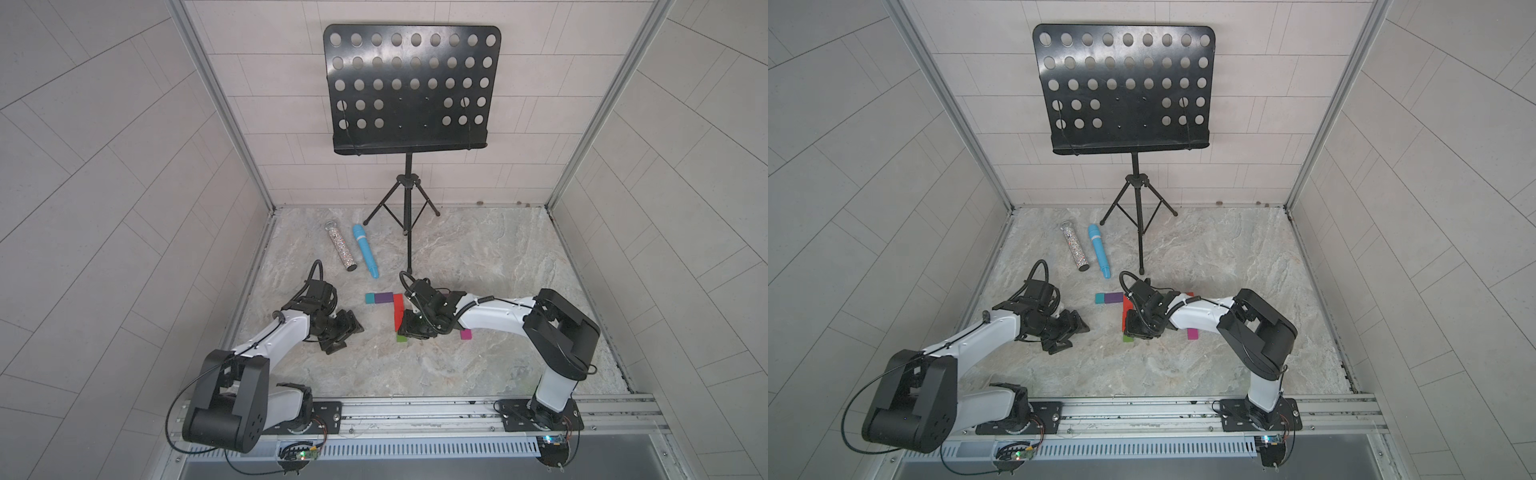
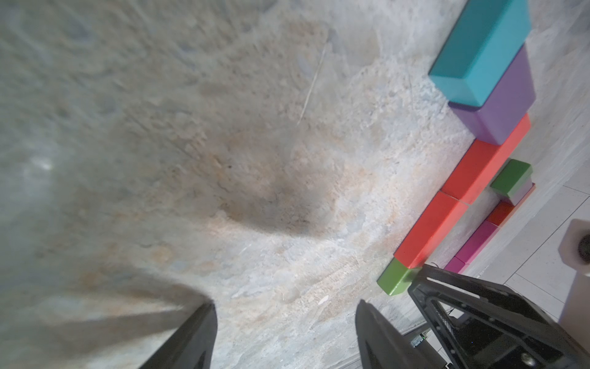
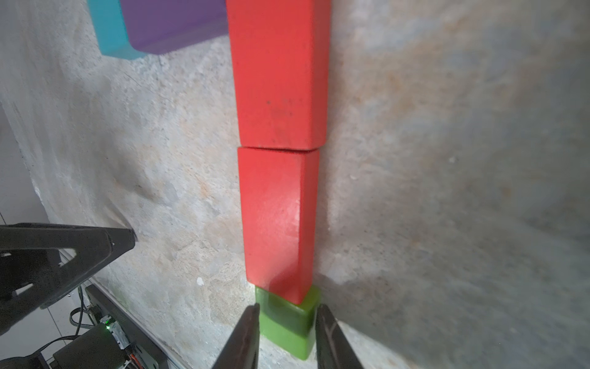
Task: Assemble the number 7 with building blocks
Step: Adjust the building block at the center of the board.
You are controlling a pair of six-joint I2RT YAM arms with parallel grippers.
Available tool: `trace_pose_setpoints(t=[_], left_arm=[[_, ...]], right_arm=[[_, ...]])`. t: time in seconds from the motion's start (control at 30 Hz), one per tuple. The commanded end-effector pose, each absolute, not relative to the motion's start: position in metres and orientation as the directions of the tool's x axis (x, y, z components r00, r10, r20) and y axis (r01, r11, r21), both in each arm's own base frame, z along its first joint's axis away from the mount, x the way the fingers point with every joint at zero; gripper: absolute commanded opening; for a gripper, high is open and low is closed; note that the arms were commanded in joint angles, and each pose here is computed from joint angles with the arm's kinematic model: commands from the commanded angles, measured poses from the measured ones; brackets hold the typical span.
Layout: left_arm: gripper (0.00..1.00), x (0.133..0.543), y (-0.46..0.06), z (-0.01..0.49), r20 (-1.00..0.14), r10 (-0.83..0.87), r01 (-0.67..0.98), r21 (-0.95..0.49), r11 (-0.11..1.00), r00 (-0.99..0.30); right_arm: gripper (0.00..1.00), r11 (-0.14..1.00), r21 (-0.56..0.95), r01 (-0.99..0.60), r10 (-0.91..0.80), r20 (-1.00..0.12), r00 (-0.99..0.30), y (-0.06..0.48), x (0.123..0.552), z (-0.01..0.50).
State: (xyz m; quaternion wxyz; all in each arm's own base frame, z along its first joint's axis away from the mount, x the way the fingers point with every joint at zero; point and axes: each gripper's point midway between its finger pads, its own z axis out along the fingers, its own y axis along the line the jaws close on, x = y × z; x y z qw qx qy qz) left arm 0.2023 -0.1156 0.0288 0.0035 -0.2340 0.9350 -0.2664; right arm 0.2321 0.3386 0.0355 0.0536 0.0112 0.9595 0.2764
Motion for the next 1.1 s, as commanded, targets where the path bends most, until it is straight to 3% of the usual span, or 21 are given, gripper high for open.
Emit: trace_pose_setpoints(t=[0.0, 0.47, 0.6, 0.67, 0.8, 0.97, 1.07], left_arm=[[0.76, 0.196, -0.114, 0.024, 0.124, -0.44, -0.441, -0.489, 0.753, -0.889], [0.78, 0.195, -0.113, 0.025, 0.121, -0.441, -0.44, -0.487, 0.754, -0.889], [0.88, 0.197, -0.108, 0.03, 0.1, -0.447, -0.439, -0.464, 0.77, -0.889], [0.98, 0.202, -0.101, 0.038, 0.061, -0.447, -0.426, -0.437, 0.792, -0.892], [1.0, 0.223, -0.087, 0.065, -0.079, -0.444, -0.377, -0.409, 0.831, -0.893], [1.0, 0.259, -0.052, 0.101, -0.336, -0.42, -0.332, -0.29, 0.898, -0.843], [1.0, 0.283, -0.013, 0.126, -0.53, -0.326, -0.327, -0.094, 0.94, -0.783]], right_arm=[[0.34, 0.84, 0.543, 0.0, 0.064, -0.099, -0.993, 0.346, 0.234, 0.038], [0.34, 0.85, 0.527, 0.008, 0.074, -0.103, -0.992, 0.344, 0.236, 0.038], [0.52, 0.871, 0.491, -0.012, 0.076, -0.159, -0.984, 0.331, 0.239, 0.056], [0.58, 0.882, 0.47, -0.042, 0.06, -0.201, -0.978, 0.323, 0.24, 0.074], [0.73, 0.902, 0.41, -0.136, 0.016, -0.346, -0.938, 0.302, 0.251, 0.128], [0.89, 0.925, 0.335, -0.181, 0.034, -0.546, -0.837, 0.251, 0.288, 0.187], [0.98, 0.991, 0.088, -0.102, -0.014, -0.685, -0.728, 0.173, 0.321, 0.194]])
